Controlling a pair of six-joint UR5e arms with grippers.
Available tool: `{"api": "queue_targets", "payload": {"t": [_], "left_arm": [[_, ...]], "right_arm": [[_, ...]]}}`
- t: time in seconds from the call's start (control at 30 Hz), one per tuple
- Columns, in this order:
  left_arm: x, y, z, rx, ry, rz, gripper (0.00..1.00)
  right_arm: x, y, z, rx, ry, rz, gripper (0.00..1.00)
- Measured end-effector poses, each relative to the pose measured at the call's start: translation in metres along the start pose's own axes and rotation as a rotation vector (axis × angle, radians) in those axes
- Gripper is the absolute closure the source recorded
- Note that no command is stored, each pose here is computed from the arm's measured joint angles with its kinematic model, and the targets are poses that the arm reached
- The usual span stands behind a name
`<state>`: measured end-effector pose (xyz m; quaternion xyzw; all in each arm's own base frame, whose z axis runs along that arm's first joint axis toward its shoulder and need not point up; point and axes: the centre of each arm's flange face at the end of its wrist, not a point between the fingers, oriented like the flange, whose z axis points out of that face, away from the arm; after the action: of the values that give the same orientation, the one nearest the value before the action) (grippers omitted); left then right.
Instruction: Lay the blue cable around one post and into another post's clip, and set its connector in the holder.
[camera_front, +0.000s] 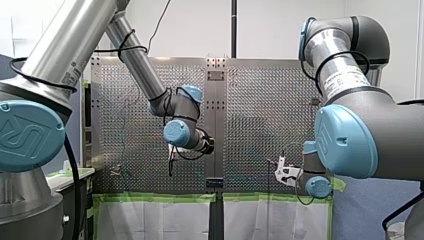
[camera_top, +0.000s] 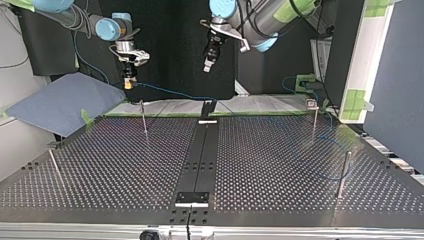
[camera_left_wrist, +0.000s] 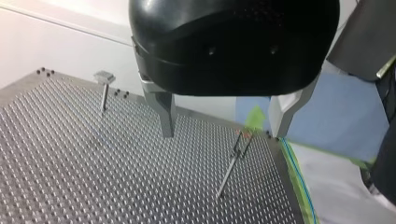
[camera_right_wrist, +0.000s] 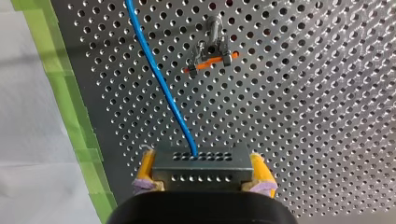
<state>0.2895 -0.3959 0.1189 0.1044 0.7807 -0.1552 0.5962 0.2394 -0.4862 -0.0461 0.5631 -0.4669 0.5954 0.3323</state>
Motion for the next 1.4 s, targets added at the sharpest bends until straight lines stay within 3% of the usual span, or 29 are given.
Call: {"api": "queue_targets", "payload": {"t": [0.37, 0.87, 1.23, 1.4], "left_arm": [[0.008, -0.002, 0.042, -0.02, -0.07, -0.003, 0.0], [0.016, -0.015, 0.11, -0.042, -0.21, -0.034, 0.0], [0.019, 0.001, 0.162, -0.086, -0.304, -0.061, 0.0], [0.026, 0.003, 0.179, -0.094, -0.317, -0.061, 0.0]], "right_arm": [[-0.001, -0.001, 0.0, 0.004, -0.003, 0.0, 1.0], [-0.001, -0.001, -0.001, 0.003, -0.005, 0.0, 1.0], [-0.001, -0.001, -0.001, 0.004, -0.005, -0.005, 1.0], [-0.001, -0.001, -0.001, 0.004, -0.004, -0.006, 1.0]]}}
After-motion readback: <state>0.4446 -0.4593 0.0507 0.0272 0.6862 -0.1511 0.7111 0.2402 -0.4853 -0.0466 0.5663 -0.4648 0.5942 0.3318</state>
